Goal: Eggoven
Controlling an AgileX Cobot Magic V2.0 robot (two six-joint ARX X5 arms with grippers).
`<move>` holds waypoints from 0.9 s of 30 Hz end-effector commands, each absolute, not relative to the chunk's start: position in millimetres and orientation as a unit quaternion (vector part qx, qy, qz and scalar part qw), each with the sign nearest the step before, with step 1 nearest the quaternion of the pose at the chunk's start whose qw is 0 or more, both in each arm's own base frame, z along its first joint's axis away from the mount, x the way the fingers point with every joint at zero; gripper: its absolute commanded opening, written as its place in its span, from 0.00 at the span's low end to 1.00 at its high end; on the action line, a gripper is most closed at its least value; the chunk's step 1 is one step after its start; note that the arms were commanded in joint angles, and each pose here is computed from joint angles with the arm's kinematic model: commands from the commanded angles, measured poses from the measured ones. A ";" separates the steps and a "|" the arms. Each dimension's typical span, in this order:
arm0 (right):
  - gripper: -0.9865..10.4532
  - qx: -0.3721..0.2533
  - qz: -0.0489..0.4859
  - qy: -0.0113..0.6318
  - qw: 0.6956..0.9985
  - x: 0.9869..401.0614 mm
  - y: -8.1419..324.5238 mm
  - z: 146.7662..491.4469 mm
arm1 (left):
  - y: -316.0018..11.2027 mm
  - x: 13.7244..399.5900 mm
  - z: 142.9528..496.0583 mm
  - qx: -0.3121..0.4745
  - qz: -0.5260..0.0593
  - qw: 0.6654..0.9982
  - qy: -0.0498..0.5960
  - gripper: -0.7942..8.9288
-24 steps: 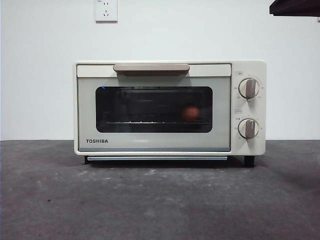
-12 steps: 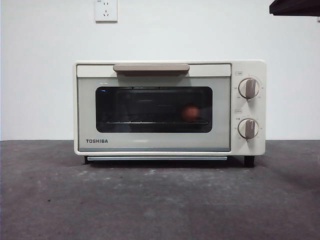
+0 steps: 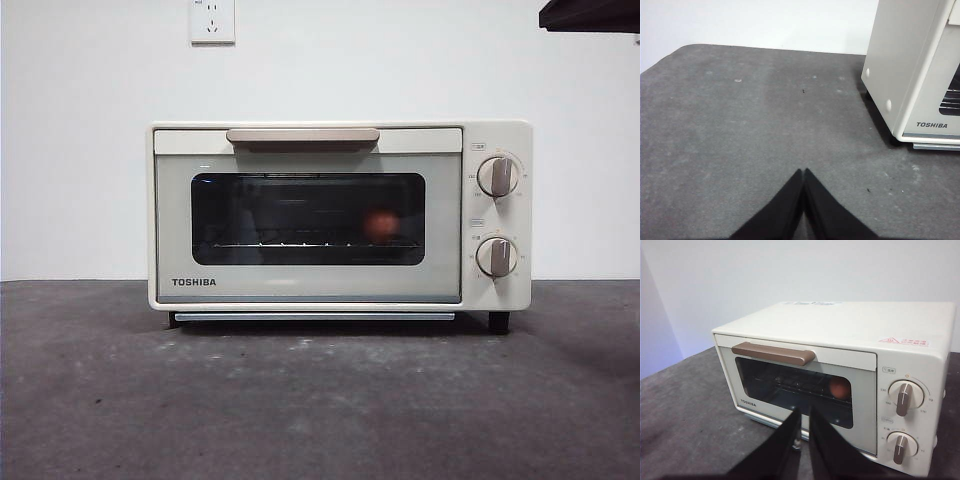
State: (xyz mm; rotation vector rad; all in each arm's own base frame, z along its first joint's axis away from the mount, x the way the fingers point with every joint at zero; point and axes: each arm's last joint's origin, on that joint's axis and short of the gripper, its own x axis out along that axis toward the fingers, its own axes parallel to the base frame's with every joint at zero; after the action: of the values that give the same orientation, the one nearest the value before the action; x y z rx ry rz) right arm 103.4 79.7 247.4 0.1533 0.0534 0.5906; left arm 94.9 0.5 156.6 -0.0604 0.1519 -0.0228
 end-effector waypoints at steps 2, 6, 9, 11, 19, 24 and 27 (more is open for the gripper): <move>0.09 0.080 0.294 0.021 0.952 102.8 80.6 249.8 | 0.8 96.0 147.5 -0.036 -0.008 0.995 0.090 0.09; 0.09 0.080 0.294 0.021 0.952 102.8 80.6 249.9 | 0.8 96.0 147.5 -0.036 -0.008 0.995 0.090 0.09; 0.09 0.080 0.294 0.021 0.952 102.8 80.6 249.8 | 0.8 96.0 147.5 -0.036 -0.008 0.995 0.090 0.09; 0.09 0.080 0.294 0.021 0.952 102.8 80.6 249.8 | 0.8 96.0 147.5 -0.036 -0.008 0.995 0.090 0.09; 0.09 0.053 0.251 0.004 0.967 102.0 67.9 251.5 | 0.8 96.0 147.5 -0.036 -0.008 0.995 0.090 0.09; 0.09 0.036 0.194 0.020 0.980 103.4 44.6 243.9 | 0.8 96.0 147.5 -0.036 -0.008 0.995 0.090 0.09; 0.09 0.023 0.123 0.012 0.992 101.7 27.0 238.2 | 0.8 96.0 147.5 -0.036 -0.008 0.995 0.090 0.09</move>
State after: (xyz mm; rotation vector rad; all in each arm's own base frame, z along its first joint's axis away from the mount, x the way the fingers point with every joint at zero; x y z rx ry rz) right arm 102.0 31.2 238.8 0.0732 0.0396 0.2825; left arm 94.9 0.5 156.6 -0.0711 0.1520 -0.0220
